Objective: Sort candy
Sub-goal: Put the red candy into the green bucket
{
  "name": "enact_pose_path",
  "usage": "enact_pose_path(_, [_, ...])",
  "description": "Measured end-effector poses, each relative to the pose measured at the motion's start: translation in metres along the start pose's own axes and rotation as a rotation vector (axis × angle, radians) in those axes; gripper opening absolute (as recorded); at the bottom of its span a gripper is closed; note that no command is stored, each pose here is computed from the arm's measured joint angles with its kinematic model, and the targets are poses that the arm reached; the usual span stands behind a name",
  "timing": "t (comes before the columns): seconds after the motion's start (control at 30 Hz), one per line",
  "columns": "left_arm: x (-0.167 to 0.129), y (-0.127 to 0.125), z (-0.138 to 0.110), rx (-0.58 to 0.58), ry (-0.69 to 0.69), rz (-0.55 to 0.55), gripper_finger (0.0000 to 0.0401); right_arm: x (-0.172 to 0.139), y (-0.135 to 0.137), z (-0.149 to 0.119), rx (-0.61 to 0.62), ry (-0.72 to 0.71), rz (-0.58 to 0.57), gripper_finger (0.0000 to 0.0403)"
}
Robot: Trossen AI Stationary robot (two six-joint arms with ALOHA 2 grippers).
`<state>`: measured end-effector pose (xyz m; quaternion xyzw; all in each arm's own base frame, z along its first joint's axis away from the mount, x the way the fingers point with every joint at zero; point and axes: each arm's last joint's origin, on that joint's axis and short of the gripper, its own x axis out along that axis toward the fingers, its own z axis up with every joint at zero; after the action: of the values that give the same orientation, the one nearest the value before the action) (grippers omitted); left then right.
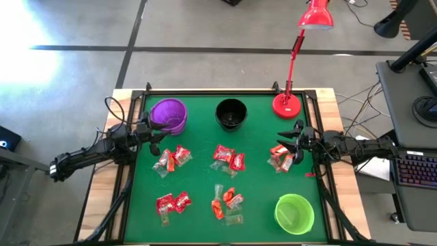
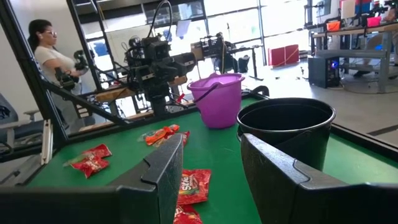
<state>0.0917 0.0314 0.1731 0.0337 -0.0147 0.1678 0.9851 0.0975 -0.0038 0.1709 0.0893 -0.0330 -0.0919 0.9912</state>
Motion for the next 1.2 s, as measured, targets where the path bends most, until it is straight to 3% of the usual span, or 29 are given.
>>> enact_pose_path(0.37, [0.0,0.0002,0.0001,0.0,-0.001,0.007,0.0096,0.0,-0.0005,0.0002,0.123,-0.005,-0.019,0.0155])
enact_pose_path(0.7, [0.0,0.0002,0.0001,-0.005,-0.001,0.007,0.0096,0.0,-0.0007,0.0002,0.123,-0.006,-0.023,0.0155])
enact_pose_path(0.97, [0.0001,0.0007,0.0,-0.132,0.0,0.024,0.0096,0.0,-0.0007,0.0002,0.118,-0.006,-0.024,0.0155])
enact_pose_path(1.2, [0.0003,0.0035,0.0047,-0.131,-0.049,0.113,0.0096,0.0,-0.0007,0.0002,0.139,-0.007,-0.024,0.0155])
